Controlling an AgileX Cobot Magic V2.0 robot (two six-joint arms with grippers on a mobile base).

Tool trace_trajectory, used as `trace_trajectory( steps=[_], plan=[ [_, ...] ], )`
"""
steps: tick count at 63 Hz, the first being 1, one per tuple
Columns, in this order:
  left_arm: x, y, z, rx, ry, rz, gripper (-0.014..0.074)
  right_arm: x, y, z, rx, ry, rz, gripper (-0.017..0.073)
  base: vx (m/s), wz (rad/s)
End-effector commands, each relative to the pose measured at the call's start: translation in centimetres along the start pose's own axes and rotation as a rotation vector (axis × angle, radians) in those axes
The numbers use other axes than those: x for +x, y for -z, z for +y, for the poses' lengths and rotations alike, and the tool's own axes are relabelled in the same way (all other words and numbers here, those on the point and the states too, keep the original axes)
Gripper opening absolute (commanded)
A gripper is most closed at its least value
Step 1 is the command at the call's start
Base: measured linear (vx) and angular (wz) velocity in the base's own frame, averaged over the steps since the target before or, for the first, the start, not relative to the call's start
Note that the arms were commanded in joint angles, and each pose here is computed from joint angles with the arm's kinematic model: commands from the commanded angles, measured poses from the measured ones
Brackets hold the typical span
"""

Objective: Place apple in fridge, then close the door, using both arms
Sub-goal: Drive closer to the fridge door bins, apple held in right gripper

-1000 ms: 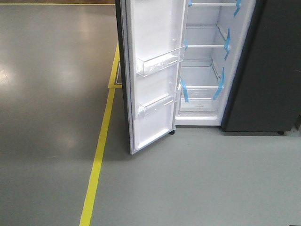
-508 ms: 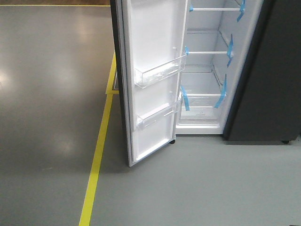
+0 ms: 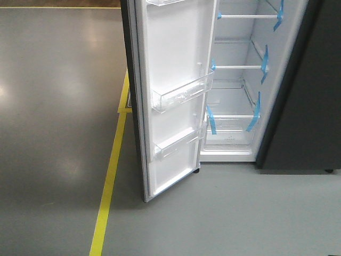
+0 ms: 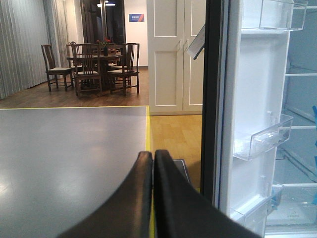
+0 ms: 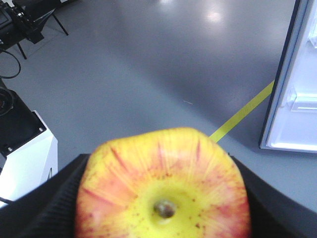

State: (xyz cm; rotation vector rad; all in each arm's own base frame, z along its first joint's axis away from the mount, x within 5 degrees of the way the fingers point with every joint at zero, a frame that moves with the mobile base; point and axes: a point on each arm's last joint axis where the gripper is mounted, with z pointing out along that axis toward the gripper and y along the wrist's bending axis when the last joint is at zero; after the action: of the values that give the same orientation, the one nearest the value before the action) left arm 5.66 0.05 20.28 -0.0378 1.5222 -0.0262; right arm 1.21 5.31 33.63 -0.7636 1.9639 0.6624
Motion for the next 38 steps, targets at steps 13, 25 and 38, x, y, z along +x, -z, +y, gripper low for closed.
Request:
trace_trajectory(
  steps=[13,25,38],
  plan=[
    [-0.02,0.08,-0.05,0.012,0.014,-0.065,-0.0006,-1.28,0.38,0.18,-0.006,-0.011,-0.080,0.0398,0.15,0.01],
    [-0.02,0.08,-0.05,0.012,0.014,-0.065,-0.0006,-1.28,0.38,0.18,-0.006,-0.011,-0.080,0.0398,0.14,0.01],
    [-0.02,0.08,-0.05,0.012,0.014,-0.065,-0.0006,-1.28,0.38,0.18,-0.006,-0.011,-0.080,0.0398,0.13,0.00]
  ],
)
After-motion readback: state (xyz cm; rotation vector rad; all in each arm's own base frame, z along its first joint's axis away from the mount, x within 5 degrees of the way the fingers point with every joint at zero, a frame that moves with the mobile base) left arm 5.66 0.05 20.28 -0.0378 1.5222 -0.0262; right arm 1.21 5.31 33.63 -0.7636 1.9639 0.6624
